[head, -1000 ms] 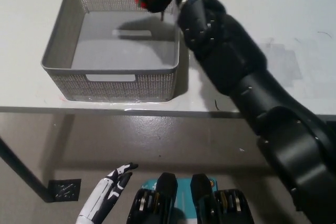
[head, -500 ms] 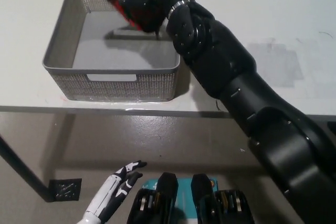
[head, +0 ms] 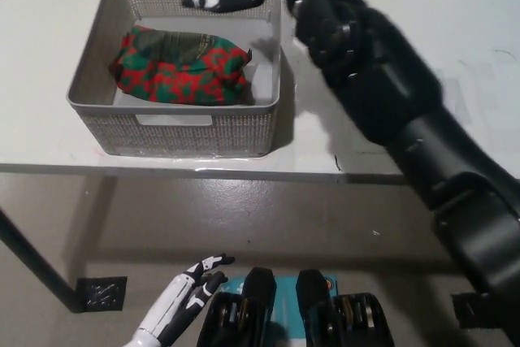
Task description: Use the right hand to pick up a bag of coffee beans on the right hand side and place it into a container on the left hand side
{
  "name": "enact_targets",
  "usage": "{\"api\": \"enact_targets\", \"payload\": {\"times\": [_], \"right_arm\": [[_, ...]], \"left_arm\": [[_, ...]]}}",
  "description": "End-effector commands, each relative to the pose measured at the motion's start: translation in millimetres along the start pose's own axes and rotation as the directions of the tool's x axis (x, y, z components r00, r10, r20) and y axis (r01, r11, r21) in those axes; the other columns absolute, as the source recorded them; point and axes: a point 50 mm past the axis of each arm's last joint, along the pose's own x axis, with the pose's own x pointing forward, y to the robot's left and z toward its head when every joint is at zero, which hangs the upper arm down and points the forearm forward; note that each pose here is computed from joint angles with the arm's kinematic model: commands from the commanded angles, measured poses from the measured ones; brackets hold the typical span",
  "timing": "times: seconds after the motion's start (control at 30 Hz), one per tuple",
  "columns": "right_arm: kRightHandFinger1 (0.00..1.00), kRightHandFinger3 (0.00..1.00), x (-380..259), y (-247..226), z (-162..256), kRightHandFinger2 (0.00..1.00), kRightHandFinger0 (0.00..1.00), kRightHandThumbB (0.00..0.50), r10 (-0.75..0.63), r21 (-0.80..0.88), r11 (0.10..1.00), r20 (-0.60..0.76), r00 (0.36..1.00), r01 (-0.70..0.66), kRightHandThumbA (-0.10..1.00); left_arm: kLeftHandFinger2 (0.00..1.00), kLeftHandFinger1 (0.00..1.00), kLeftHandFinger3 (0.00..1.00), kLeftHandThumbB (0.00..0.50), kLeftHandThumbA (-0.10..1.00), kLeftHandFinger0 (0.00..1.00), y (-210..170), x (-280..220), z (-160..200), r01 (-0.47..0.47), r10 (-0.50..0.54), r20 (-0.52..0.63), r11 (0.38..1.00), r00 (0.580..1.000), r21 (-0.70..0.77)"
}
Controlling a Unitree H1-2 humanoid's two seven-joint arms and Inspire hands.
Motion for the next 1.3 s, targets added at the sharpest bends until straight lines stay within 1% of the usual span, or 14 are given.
{"api": "enact_targets", "payload": {"times": [0.0, 0.2, 0.23, 0.33, 0.47, 0.53, 0.73, 0.87, 0.97, 1.03, 1.1, 1.17, 1.23, 1.27], "right_arm": [[1.0, 1.0, -31, -83, 18, 1.0, 1.0, 0.393, -0.09, -0.002, 0.996, 0.104, 0.991, 0.091, 1.0], [1.0, 1.0, -87, -167, 25, 1.0, 1.0, 0.391, -0.257, 0.048, 0.966, 0.244, 0.935, 0.253, 1.0], [1.0, 1.0, -107, -186, 21, 1.0, 1.0, 0.389, -0.298, 0.089, 0.954, 0.266, 0.917, 0.285, 1.0], [1.0, 1.0, -143, -203, 15, 1.0, 1.0, 0.384, -0.351, 0.138, 0.936, 0.266, 0.898, 0.325, 1.0], [1.0, 1.0, -199, -202, -4, 1.0, 1.0, 0.366, -0.425, 0.225, 0.901, 0.286, 0.859, 0.371, 1.0], [1.0, 1.0, -222, -183, -21, 1.0, 1.0, 0.337, -0.443, 0.275, 0.888, 0.292, 0.848, 0.369, 1.0], [1.0, 1.0, -280, -105, -46, 1.0, 1.0, 0.366, -0.445, 0.381, 0.859, 0.229, 0.866, 0.341, 1.0], [1.0, 1.0, -314, -48, -53, 1.0, 1.0, 0.361, -0.451, 0.49, 0.808, 0.158, 0.879, 0.327, 1.0], [1.0, 1.0, -331, -10, -62, 1.0, 1.0, 0.322, -0.433, 0.582, 0.759, 0.118, 0.893, 0.291, 1.0], [1.0, 1.0, -340, 14, -68, 1.0, 1.0, 0.337, -0.411, 0.603, 0.747, 0.091, 0.907, 0.278, 1.0], [1.0, 1.0, -351, 43, -74, 1.0, 1.0, 0.314, -0.373, 0.651, 0.717, 0.059, 0.926, 0.248, 1.0], [1.0, 1.0, -357, 72, -81, 1.0, 1.0, 0.26, -0.339, 0.687, 0.691, 0.034, 0.94, 0.224, 1.0], [1.0, 1.0, -359, 86, -82, 1.0, 1.0, 0.271, -0.313, 0.71, 0.672, 0.015, 0.95, 0.21, 1.0], [1.0, 1.0, -362, 111, -85, 1.0, 1.0, 0.271, -0.276, 0.766, 0.614, -0.013, 0.961, 0.187, 1.0]], "left_arm": [[0.98, 0.8, 1.0, 0.414, 1.0, 1.0, 9, 3, 7, 0.002, -0.003, 0.039, 1.0, 0.999, 0.031], [0.97, 0.79, 1.0, 0.408, 1.0, 1.0, 23, 1, 7, -0.041, 0.04, 0.029, 0.998, 0.999, 0.039], [0.97, 0.79, 1.0, 0.389, 1.0, 1.0, 24, 0, 7, -0.05, 0.05, 0.026, 0.998, 0.998, 0.035], [0.98, 0.81, 1.0, 0.385, 1.0, 1.0, 27, -2, 7, -0.061, 0.06, 0.019, 0.997, 0.998, 0.04], [1.0, 0.95, 1.0, 0.425, 1.0, 1.0, 29, -2, 5, -0.08, 0.079, 0.02, 0.996, 0.997, 0.041], [1.0, 0.98, 1.0, 0.427, 1.0, 1.0, 30, -4, 5, -0.091, 0.09, 0.019, 0.995, 0.996, 0.036], [1.0, 1.0, 1.0, 0.459, 1.0, 1.0, 24, -11, 0, -0.097, 0.097, 0.002, 0.995, 0.995, 0.024], [1.0, 1.0, 1.0, 0.474, 1.0, 1.0, 20, -22, -5, -0.095, 0.095, -0.013, 0.995, 0.995, 0.018], [1.0, 1.0, 1.0, 0.454, 1.0, 1.0, 14, -24, -8, -0.087, 0.087, -0.014, 0.996, 0.996, 0.01], [1.0, 1.0, 1.0, 0.452, 1.0, 1.0, 10, -25, -9, -0.085, 0.085, -0.021, 0.996, 0.996, 0.002], [1.0, 1.0, 1.0, 0.448, 1.0, 1.0, 8, -27, -10, -0.088, 0.087, -0.025, 0.996, 0.996, -0.008], [1.0, 1.0, 1.0, 0.428, 1.0, 1.0, 7, -28, -11, -0.091, 0.09, -0.025, 0.996, 0.996, -0.011], [1.0, 1.0, 1.0, 0.425, 1.0, 1.0, 6, -31, -13, -0.095, 0.094, -0.029, 0.995, 0.995, -0.015], [1.0, 1.0, 1.0, 0.428, 1.0, 1.0, 4, -34, -15, -0.102, 0.101, -0.034, 0.995, 0.994, -0.019]]}}
